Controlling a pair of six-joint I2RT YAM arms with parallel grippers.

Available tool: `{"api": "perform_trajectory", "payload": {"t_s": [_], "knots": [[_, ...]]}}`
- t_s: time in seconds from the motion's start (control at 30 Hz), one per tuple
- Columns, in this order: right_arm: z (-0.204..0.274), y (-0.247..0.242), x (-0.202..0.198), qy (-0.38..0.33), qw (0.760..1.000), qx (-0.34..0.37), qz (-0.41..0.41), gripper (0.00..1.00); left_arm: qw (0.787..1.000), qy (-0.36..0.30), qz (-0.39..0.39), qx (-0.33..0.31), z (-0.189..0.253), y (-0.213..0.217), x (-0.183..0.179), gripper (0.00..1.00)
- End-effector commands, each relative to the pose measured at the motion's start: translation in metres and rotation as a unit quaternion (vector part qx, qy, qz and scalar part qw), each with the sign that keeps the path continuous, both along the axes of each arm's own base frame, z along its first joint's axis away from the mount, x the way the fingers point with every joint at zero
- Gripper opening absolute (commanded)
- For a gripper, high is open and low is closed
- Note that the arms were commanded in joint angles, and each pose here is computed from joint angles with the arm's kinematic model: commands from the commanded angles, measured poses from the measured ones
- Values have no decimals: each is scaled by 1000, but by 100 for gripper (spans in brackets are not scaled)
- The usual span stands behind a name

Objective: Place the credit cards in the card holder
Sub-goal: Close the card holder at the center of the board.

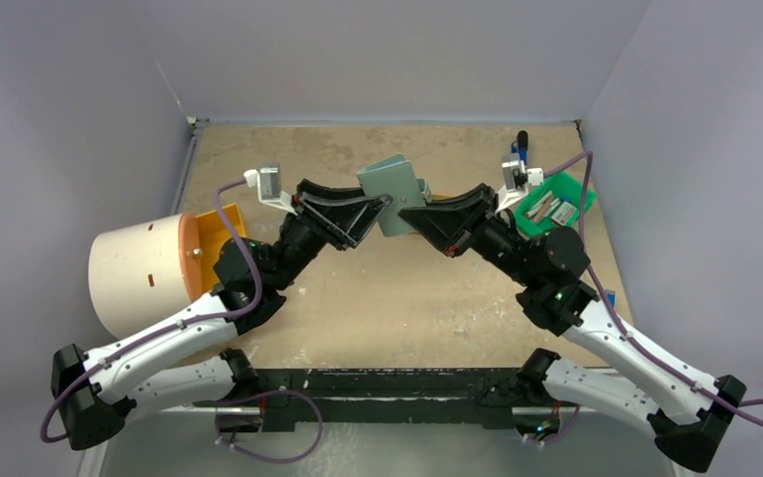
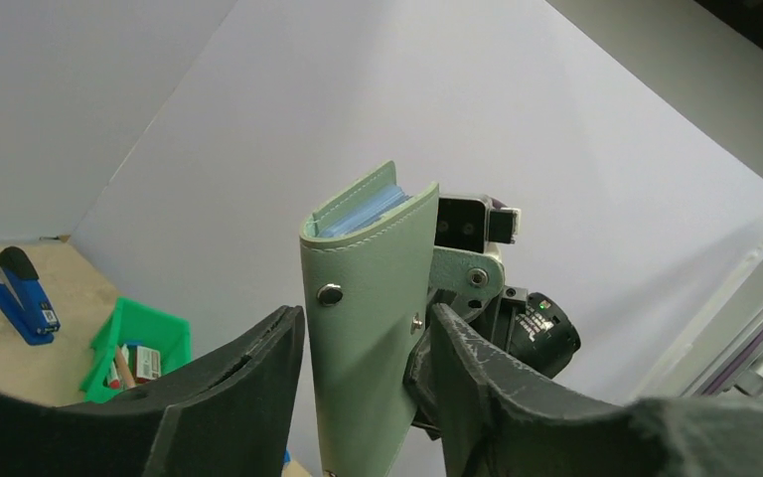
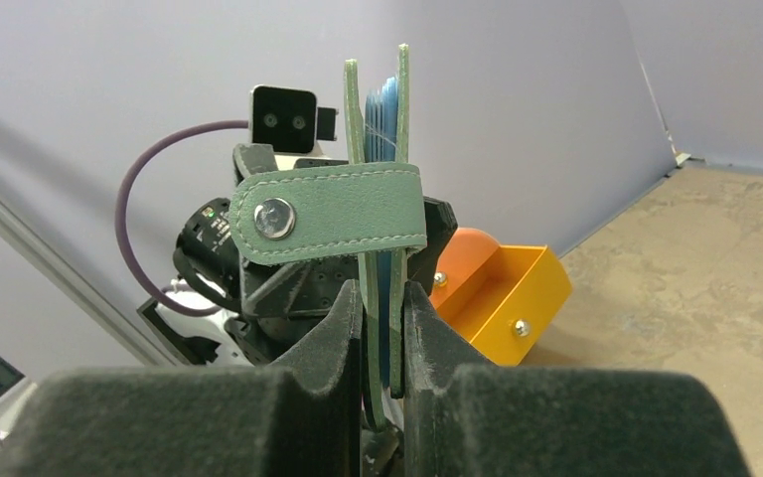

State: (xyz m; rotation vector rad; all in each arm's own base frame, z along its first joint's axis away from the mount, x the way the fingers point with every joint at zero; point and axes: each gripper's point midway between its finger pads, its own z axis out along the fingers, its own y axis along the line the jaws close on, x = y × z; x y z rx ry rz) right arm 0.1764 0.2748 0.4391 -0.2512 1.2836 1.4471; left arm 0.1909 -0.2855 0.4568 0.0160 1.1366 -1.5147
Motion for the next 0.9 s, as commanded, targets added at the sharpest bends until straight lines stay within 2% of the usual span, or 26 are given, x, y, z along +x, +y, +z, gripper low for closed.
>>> {"api": "perform_trajectory", "payload": {"t_s": [0.0, 0.27, 0.33, 0.4, 0.53, 0.6, 0.77, 0.87], "knots": [[26, -7, -3, -12, 999, 48, -1, 0, 999, -43, -23, -25, 31, 1, -14, 42], [23, -6, -2, -5, 999, 46, 0, 0, 998, -48, -34, -13, 27, -5, -16, 24], [22, -5, -1, -3, 999, 42, 0, 0, 998, -52, -33, -11, 26, -4, -17, 15], [21, -5, -3, -4, 999, 33, 2, 0, 998, -53, -27, -8, 25, -2, -17, 0], [6, -13, -1, -9, 999, -38, -31, 48, 999, -36, 9, 5, 20, 11, -10, 0], [-1, -22, 0, -15, 995, -77, -55, 61, 999, -26, 29, 10, 17, 20, -7, 0], [-6, -48, 5, -32, 978, -169, -115, 67, 998, 3, 56, 42, 2, 27, 0, 0], [-4, -62, 11, -32, 969, -192, -150, 67, 996, 28, 65, 61, -9, 25, 7, 0]]}}
